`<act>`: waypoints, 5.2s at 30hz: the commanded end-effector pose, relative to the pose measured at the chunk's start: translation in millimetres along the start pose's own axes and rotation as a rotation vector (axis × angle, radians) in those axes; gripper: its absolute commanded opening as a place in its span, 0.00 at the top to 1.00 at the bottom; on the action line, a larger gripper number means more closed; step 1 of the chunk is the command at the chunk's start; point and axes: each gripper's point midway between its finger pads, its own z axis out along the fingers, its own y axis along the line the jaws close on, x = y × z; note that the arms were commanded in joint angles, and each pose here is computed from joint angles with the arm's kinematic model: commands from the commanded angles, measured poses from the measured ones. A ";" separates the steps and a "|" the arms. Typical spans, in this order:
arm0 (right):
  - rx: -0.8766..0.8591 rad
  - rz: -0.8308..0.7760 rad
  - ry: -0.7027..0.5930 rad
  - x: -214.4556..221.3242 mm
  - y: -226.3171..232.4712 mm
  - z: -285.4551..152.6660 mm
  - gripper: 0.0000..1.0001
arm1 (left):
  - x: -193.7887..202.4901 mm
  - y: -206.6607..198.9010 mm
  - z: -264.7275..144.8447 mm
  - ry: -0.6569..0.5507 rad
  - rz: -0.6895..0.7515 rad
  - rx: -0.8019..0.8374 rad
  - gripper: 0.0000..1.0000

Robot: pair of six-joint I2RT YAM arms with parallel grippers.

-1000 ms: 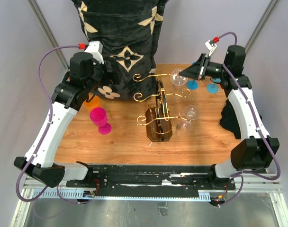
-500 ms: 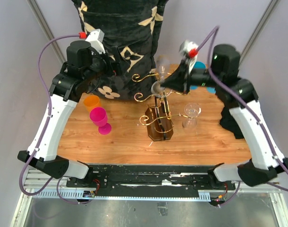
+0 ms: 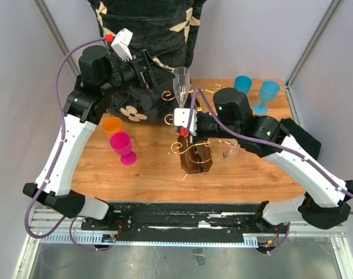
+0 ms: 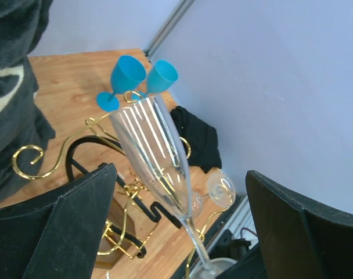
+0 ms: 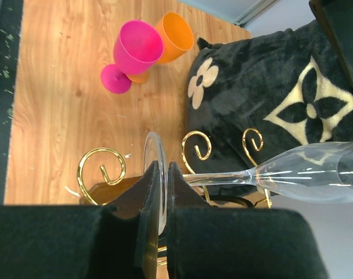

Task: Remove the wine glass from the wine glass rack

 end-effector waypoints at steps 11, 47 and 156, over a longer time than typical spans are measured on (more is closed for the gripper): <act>0.054 -0.214 -0.065 -31.9 -3.9 0.2 0.99 | 5.2 11.0 13.3 0.040 -0.083 -0.041 0.00; 0.043 -0.462 0.090 7.5 12.5 -5.5 0.99 | 11.3 0.2 18.1 0.115 -0.144 0.009 0.47; 0.955 1.033 0.264 193.0 -85.9 -160.9 0.02 | 116.7 208.5 -41.2 -0.560 0.513 -0.615 0.66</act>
